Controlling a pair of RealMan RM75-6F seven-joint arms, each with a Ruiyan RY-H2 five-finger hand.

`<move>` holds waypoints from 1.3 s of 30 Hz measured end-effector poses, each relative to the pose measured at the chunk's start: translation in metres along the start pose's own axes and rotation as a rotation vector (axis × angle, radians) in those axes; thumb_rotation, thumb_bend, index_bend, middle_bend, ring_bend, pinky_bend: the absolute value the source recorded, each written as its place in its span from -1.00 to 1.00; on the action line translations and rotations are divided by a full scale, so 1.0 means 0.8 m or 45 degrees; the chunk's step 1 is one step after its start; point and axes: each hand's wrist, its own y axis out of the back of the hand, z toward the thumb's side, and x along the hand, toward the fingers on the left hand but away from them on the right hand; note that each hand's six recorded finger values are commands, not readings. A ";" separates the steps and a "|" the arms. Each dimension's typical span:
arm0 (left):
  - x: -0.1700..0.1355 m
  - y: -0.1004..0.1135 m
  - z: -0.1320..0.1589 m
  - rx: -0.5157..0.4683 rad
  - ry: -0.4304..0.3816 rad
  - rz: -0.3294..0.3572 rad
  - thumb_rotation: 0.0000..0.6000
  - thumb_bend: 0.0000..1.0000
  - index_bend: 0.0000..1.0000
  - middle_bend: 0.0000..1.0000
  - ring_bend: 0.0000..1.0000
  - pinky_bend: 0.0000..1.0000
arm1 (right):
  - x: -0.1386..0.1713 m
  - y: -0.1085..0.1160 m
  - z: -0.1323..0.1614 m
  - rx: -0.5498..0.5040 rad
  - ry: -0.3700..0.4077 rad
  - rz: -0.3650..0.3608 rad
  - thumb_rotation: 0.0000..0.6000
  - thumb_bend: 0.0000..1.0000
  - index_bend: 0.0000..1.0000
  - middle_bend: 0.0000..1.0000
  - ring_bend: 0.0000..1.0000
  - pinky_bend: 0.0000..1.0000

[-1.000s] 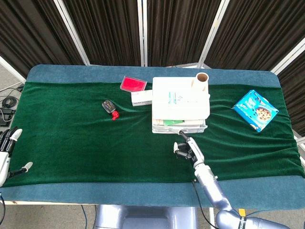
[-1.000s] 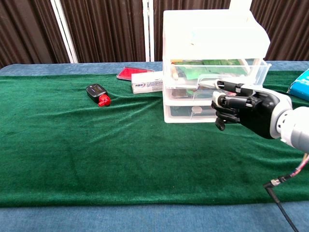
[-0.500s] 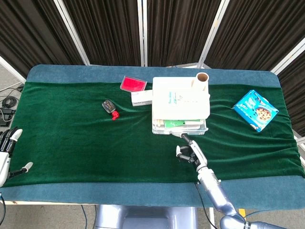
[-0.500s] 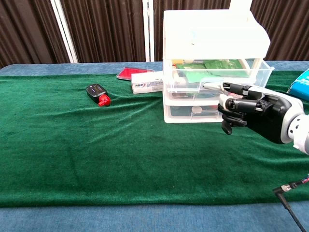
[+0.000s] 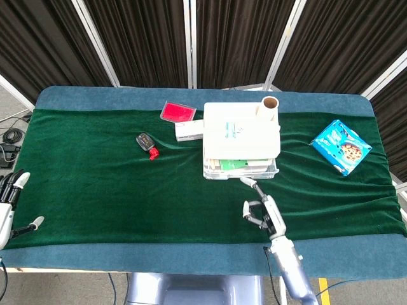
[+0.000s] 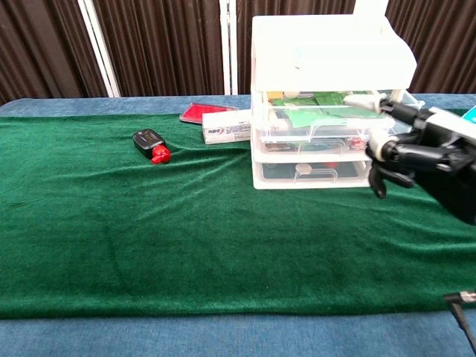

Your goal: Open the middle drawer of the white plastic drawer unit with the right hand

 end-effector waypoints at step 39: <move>-0.004 -0.001 0.008 0.017 -0.019 -0.001 1.00 -0.69 -1.00 -1.00 -1.00 -1.00 | 0.022 0.068 0.041 1.370 -0.081 0.100 1.00 0.04 -0.66 0.42 0.48 0.38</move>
